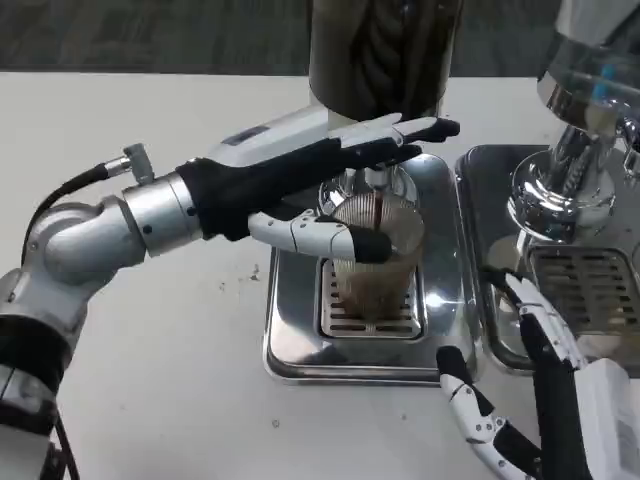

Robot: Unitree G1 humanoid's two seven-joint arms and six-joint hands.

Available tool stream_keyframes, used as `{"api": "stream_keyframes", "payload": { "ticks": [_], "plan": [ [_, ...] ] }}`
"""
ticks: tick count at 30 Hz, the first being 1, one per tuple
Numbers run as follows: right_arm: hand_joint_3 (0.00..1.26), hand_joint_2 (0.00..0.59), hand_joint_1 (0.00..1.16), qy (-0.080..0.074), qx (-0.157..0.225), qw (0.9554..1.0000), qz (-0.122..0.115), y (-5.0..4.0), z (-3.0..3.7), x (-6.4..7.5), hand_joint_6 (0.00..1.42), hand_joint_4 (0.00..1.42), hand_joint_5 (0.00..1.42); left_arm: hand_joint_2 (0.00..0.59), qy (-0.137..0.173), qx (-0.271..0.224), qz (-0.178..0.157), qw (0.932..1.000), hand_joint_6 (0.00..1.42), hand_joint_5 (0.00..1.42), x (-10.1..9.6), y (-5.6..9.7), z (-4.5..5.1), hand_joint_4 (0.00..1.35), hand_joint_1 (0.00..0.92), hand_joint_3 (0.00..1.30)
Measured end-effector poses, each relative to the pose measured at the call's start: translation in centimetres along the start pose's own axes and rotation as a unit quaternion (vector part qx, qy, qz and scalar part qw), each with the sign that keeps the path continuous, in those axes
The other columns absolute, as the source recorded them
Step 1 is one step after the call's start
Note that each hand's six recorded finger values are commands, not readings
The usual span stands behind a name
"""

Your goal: Grasp the cup under the faucet to collect the drink, then remove the cup.

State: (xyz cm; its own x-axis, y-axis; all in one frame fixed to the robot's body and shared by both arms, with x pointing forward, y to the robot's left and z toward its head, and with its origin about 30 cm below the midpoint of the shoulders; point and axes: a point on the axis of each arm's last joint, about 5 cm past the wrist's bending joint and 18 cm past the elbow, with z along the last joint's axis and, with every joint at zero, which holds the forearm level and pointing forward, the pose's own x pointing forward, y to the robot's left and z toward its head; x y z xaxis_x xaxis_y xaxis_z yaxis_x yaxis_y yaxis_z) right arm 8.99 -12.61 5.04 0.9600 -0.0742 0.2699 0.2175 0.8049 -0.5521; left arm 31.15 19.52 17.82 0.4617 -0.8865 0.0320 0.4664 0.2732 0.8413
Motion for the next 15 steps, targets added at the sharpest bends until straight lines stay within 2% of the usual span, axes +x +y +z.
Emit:
{"api": "stream_keyframes", "payload": {
  "ticks": [3, 10, 12, 14, 15],
  "plan": [
    [0.17, 0.285, 0.44, -0.005, 0.021, 0.9997, 0.007, -0.22, 0.00, 0.28, 0.20, 0.12, 0.14, 0.079, 0.001, 0.000, 0.002, 1.0000, 0.00, 0.00, -0.03, -0.02, -0.02, 0.00, 0.000, 0.06],
    [0.12, 0.261, 0.46, -0.009, 0.028, 0.9994, 0.016, -0.53, -0.11, 0.61, 0.18, 0.07, 0.11, 0.080, 0.000, 0.001, 0.006, 1.0000, 0.00, 0.00, -0.07, 0.00, -0.02, 0.00, 0.000, 0.05],
    [0.05, 0.231, 0.49, -0.007, 0.035, 0.9991, 0.024, -0.58, -0.12, 0.68, 0.15, 0.02, 0.07, 0.080, 0.000, 0.001, 0.007, 1.0000, 0.00, 0.00, -0.08, 0.01, -0.02, 0.00, 0.000, 0.05],
    [0.01, 0.225, 0.52, -0.006, 0.039, 0.9987, 0.033, -0.64, -0.13, 0.74, 0.13, 0.00, 0.04, 0.080, 0.000, 0.000, 0.008, 1.0000, 0.00, 0.00, -0.09, 0.02, -0.02, 0.00, 0.000, 0.05],
    [0.00, 0.217, 0.54, -0.004, 0.049, 0.9978, 0.045, -0.71, -0.17, 0.92, 0.12, 0.00, 0.03, 0.080, 0.000, -0.001, 0.009, 1.0000, 0.00, 0.00, -0.11, 0.03, -0.02, 0.00, 0.000, 0.05]
  ]
}}
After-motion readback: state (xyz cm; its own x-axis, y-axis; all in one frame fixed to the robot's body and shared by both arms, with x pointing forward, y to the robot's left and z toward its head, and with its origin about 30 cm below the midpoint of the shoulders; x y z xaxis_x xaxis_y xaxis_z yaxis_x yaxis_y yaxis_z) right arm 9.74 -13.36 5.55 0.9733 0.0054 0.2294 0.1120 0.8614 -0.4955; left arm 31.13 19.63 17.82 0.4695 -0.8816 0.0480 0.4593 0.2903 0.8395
